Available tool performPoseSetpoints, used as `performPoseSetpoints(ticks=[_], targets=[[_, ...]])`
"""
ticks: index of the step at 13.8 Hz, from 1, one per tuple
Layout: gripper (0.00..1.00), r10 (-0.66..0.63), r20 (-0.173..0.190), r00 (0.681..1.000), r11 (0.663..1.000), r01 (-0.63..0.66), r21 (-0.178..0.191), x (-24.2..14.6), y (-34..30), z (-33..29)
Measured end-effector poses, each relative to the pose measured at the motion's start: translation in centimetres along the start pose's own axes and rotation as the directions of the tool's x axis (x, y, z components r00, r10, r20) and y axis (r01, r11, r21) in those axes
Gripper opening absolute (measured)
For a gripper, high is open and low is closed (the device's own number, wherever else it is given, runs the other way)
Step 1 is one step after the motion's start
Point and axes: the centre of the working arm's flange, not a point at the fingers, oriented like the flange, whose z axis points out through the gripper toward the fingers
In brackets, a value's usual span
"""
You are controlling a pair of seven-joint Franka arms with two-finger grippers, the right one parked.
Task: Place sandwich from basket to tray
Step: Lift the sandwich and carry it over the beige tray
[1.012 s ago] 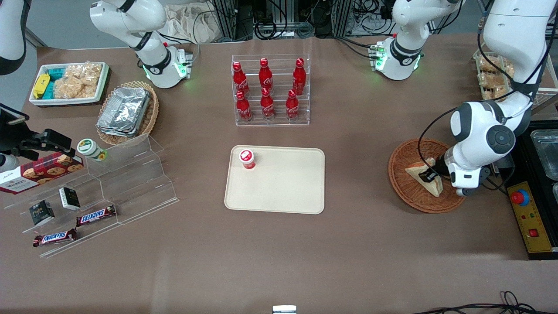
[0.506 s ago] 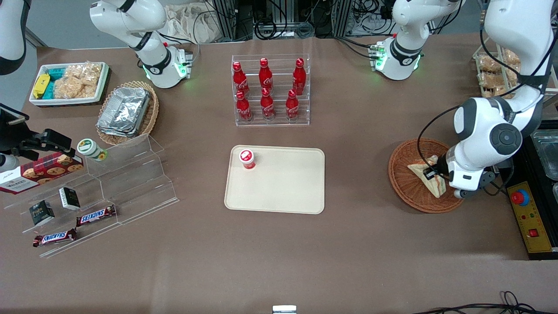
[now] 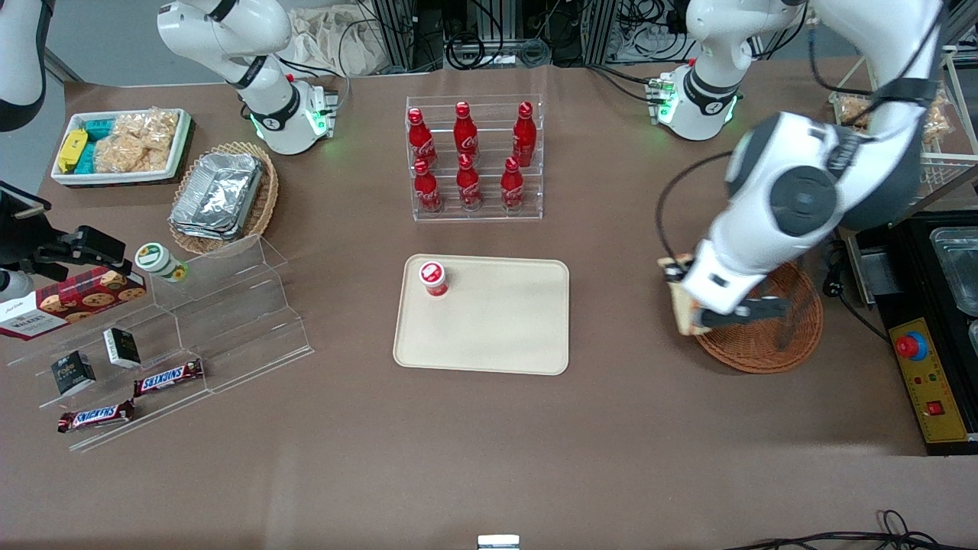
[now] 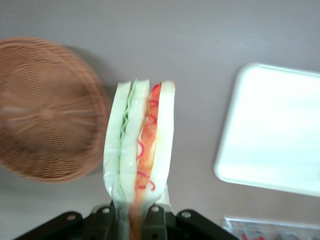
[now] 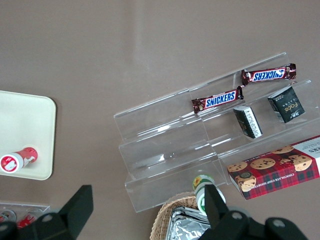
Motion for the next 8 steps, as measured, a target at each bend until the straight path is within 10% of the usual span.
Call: performPoseSetpoints(ticks=[3, 8], targets=[[0.19, 0.067, 0.052, 0.996, 0.998, -0.067, -0.012, -1.3, 9.0, 4.6], [0.19, 0.118, 0.019, 0.993, 0.992, -0.117, -0.054, 1.1, 14.4, 15.1]])
